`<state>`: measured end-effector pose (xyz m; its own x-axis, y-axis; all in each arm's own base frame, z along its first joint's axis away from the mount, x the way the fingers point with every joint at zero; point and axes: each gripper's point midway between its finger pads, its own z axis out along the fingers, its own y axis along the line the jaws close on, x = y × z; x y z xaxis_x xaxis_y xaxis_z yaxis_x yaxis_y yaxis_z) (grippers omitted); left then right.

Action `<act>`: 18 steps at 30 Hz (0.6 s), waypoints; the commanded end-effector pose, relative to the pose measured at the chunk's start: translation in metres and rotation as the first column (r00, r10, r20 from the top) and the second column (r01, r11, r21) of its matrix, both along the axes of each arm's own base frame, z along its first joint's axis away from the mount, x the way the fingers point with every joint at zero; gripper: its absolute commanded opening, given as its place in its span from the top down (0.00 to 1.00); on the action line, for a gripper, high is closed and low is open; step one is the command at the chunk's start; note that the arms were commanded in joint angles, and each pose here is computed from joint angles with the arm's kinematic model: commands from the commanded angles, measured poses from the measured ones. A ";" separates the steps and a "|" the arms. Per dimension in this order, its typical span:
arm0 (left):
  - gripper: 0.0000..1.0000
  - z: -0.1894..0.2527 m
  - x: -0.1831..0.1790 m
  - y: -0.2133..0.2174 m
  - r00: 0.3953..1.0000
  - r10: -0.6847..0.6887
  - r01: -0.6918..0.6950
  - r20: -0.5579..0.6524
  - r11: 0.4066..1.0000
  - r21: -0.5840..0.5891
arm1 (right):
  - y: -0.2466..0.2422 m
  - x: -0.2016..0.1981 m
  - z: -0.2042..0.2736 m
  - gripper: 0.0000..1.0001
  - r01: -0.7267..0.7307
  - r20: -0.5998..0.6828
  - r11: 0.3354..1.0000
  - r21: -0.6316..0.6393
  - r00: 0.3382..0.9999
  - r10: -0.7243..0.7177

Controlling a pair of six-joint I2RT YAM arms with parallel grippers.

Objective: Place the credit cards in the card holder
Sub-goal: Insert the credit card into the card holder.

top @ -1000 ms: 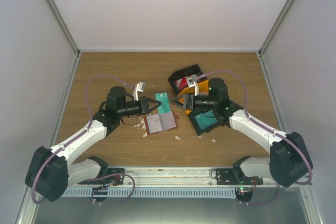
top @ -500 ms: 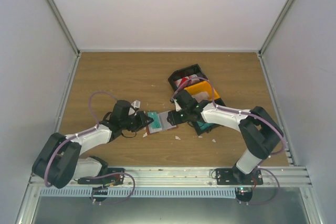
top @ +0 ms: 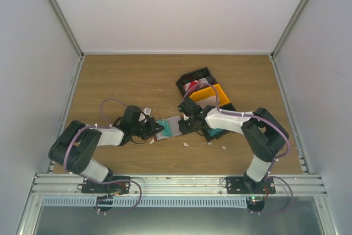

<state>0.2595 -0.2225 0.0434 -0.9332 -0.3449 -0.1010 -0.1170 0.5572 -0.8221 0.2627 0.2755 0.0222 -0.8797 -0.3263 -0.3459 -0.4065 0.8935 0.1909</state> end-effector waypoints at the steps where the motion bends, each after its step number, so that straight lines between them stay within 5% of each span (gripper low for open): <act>1: 1.00 0.012 0.010 -0.015 0.998 -0.032 0.036 0.062 0.996 -0.078 | -0.008 -0.009 -0.013 0.58 -0.004 -0.037 0.998 -0.061 0.999 0.001; 18: 1.00 0.022 0.011 -0.007 0.993 0.000 0.007 0.121 0.998 -0.057 | -0.012 -0.012 -0.016 0.68 0.030 -0.056 0.997 -0.067 0.998 -0.034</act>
<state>0.2665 -0.2285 0.0484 -0.9295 -0.3530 -0.1070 -0.0994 0.5190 -0.8490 0.2617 0.2754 0.0209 -0.8903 -0.3093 -0.3342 -0.3870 0.9007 0.1976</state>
